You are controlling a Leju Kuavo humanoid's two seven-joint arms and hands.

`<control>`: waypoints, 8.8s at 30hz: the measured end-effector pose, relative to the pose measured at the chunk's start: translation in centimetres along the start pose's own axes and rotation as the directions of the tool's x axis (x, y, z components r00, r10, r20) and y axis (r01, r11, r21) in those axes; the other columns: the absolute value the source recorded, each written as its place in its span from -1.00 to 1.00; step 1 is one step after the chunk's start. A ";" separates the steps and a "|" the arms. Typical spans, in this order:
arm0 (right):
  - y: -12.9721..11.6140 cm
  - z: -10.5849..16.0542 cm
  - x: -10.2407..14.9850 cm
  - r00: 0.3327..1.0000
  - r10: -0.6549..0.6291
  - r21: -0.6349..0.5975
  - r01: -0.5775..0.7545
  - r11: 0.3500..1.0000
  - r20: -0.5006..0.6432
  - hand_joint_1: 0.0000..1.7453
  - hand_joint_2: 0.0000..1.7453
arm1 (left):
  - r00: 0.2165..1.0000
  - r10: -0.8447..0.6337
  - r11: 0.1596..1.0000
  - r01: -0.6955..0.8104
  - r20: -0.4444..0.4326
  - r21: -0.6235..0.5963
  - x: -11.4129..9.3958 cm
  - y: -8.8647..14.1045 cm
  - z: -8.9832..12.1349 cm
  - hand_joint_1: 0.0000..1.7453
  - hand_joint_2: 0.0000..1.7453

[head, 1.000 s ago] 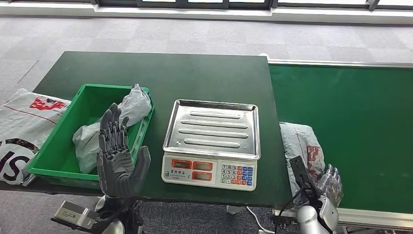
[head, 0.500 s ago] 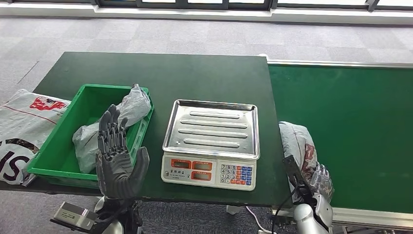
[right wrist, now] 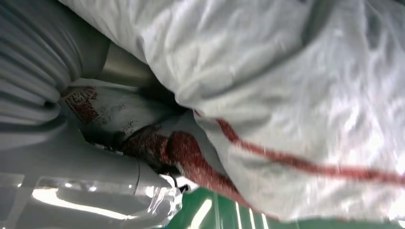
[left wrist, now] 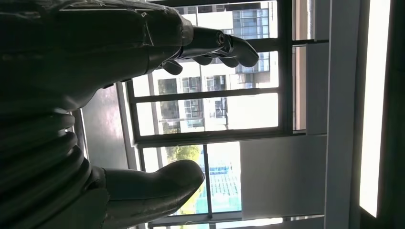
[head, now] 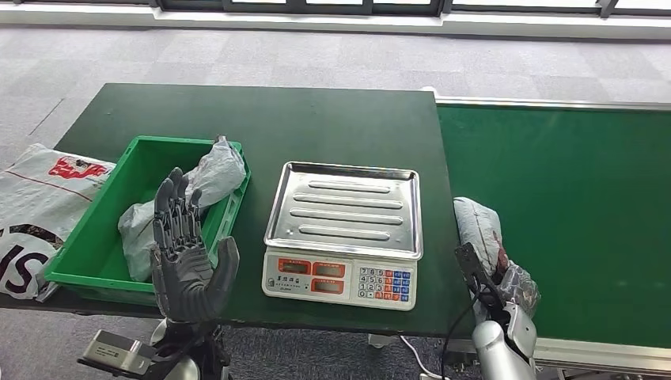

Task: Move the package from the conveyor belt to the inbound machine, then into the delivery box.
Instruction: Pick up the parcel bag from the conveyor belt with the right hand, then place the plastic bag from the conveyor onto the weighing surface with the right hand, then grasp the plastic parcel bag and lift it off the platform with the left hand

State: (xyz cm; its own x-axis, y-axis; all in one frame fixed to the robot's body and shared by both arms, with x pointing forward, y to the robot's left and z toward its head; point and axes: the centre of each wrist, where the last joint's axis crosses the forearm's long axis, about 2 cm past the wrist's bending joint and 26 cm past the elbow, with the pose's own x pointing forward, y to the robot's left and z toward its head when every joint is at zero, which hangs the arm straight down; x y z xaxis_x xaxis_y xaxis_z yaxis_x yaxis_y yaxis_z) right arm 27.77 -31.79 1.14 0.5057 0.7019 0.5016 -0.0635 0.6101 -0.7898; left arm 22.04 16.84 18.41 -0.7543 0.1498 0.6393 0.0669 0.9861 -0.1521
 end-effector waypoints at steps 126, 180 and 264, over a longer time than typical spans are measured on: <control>-1.3 4.2 26.8 0.265 -0.344 0.151 0.551 0.821 0.901 -1.00 -1.00 | 0.990 0.132 0.989 -0.135 -0.054 -0.062 -3.9 -2.6 -1.3 -1.00 1.00; -8.2 12.0 22.7 0.080 -0.089 -0.032 0.895 0.445 0.993 -1.00 1.00 | 0.842 -0.531 0.621 0.461 0.093 -0.634 -11.5 -3.2 -5.8 -1.00 1.00; -9.7 11.3 21.1 0.145 -0.060 -0.110 0.913 0.393 0.988 -1.00 1.00 | 0.744 -0.667 0.189 0.227 0.045 -0.955 -14.8 -11.4 -8.3 1.00 1.00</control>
State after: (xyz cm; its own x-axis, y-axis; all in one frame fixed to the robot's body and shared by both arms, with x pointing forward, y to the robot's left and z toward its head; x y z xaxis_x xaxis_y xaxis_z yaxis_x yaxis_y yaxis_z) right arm 29.34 -18.77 23.35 -0.7728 0.4283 0.4684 0.5316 0.8400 0.1090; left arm 37.84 4.00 16.90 -0.6350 -0.5494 0.5431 0.4655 0.2889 0.8366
